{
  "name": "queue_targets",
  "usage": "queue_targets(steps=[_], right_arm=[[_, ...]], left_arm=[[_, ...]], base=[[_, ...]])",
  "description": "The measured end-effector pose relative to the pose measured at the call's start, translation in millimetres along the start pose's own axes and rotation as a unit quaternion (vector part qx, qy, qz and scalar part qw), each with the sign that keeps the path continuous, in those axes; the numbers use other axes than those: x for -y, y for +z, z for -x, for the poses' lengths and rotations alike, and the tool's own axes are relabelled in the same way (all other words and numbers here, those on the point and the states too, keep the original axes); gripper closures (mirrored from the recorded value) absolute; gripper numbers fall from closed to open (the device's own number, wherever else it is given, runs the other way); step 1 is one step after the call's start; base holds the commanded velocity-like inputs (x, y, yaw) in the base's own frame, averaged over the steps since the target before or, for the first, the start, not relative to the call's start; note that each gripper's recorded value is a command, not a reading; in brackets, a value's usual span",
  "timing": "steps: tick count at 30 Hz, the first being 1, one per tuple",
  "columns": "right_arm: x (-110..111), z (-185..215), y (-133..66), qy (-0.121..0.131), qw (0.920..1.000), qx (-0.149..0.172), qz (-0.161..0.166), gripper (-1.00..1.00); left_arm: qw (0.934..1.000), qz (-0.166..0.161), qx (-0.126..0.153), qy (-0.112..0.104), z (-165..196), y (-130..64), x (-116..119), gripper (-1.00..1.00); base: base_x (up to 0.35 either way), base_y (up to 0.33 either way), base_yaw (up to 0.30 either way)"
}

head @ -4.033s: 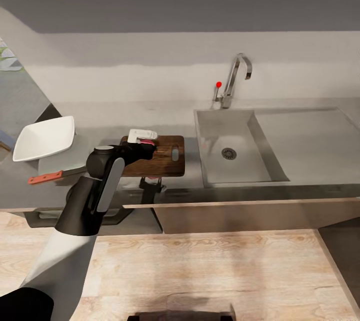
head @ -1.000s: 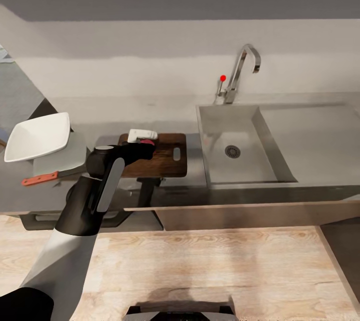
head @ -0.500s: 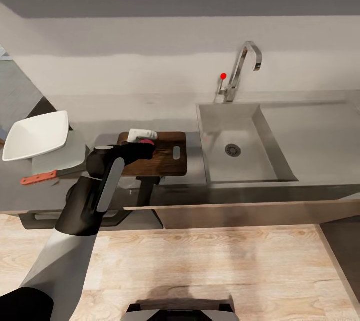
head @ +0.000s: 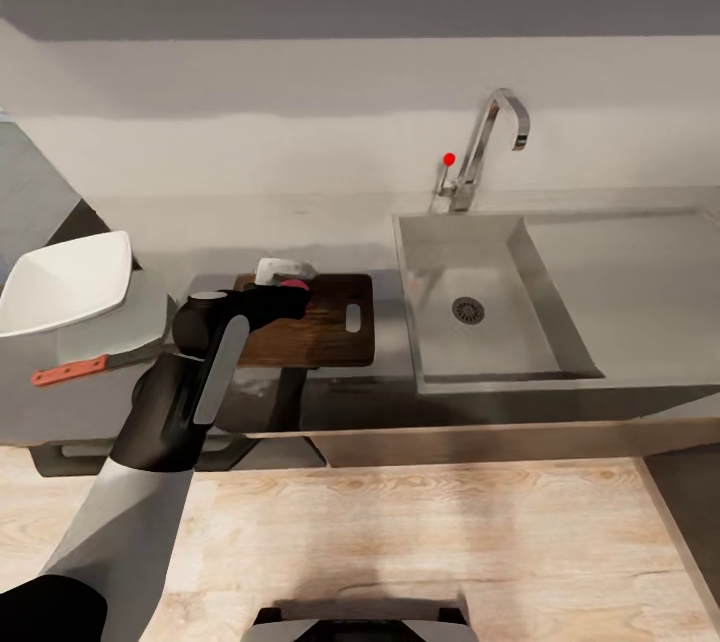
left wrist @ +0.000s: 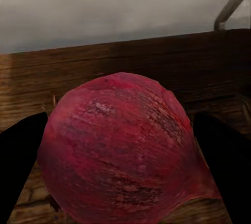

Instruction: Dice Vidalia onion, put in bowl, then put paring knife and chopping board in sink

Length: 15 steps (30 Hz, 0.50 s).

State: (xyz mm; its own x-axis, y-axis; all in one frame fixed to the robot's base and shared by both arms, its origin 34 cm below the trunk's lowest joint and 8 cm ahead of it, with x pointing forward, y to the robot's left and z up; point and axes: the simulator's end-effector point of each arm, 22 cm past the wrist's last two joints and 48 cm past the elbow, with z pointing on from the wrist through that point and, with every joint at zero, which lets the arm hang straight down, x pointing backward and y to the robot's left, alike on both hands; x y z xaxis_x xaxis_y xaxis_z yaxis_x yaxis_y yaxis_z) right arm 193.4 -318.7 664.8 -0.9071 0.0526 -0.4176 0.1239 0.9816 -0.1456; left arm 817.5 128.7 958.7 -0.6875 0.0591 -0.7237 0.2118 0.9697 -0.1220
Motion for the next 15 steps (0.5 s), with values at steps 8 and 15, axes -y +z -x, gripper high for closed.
queue_targets(steps=[8, 15], right_arm=[[0.3, 0.1, 0.1, 0.0, 1.0, 0.0, 0.0, -1.0], [0.3, 0.2, 0.2, 0.0, 1.0, 0.0, 0.0, -1.0]], left_arm=[[1.0, 0.0, 0.001, 0.0, 0.5, 0.0, -0.1, 1.0], [1.0, 0.0, 0.0, 0.0, 0.6, 0.3, -0.1, 1.0]], base=[[0.021, 0.0, 0.0], [-0.036, 0.0, 0.0]])
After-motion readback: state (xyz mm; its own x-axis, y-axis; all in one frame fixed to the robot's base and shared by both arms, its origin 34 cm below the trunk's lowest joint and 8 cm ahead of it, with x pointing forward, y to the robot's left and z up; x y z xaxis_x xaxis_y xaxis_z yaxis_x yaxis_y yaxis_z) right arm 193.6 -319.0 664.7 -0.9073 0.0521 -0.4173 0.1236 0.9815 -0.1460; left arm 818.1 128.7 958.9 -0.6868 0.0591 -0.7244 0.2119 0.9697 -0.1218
